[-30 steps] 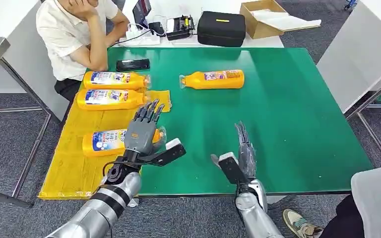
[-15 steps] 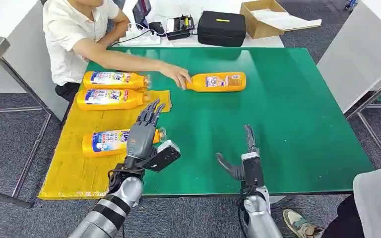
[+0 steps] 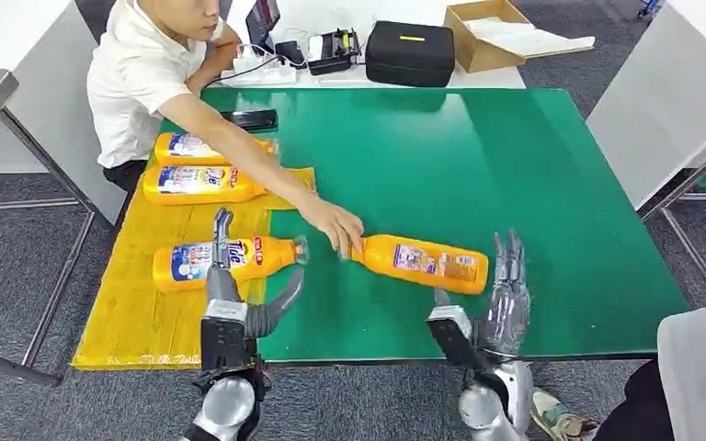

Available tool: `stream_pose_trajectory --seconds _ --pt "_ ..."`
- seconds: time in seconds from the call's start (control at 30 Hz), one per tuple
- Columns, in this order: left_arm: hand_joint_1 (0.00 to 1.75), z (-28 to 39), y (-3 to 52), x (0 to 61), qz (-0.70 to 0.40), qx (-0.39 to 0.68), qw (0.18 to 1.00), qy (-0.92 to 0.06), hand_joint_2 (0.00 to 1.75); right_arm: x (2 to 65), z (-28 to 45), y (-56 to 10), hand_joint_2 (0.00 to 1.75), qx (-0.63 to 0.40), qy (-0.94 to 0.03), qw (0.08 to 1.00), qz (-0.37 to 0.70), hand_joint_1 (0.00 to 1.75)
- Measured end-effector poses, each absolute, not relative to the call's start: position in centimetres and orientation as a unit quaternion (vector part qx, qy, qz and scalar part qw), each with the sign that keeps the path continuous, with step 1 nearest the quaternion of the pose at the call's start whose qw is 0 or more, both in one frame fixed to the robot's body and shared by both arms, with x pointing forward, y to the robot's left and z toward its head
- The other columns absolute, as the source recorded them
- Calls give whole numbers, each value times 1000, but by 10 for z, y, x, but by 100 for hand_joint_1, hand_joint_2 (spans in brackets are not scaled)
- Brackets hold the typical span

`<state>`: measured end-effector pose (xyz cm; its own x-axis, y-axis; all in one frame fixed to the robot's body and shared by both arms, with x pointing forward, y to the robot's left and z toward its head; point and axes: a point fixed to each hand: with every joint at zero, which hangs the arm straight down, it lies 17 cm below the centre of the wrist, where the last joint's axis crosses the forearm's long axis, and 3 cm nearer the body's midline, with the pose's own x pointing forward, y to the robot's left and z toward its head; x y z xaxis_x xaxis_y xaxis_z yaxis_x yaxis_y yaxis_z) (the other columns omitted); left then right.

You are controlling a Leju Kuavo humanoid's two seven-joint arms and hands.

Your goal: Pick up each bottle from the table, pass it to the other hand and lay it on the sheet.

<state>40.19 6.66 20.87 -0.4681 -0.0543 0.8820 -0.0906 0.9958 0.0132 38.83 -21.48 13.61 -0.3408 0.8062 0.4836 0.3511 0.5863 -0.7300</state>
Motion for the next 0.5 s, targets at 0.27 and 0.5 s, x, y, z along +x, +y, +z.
stream_pose_trajectory --seconds 0.27,0.5 --pt "0 201 78 378 16 61 510 -858 175 393 111 -247 175 -468 -695 397 375 0" --pt "0 190 91 371 26 65 534 -843 175 391 88 -254 175 -489 -655 386 427 0"
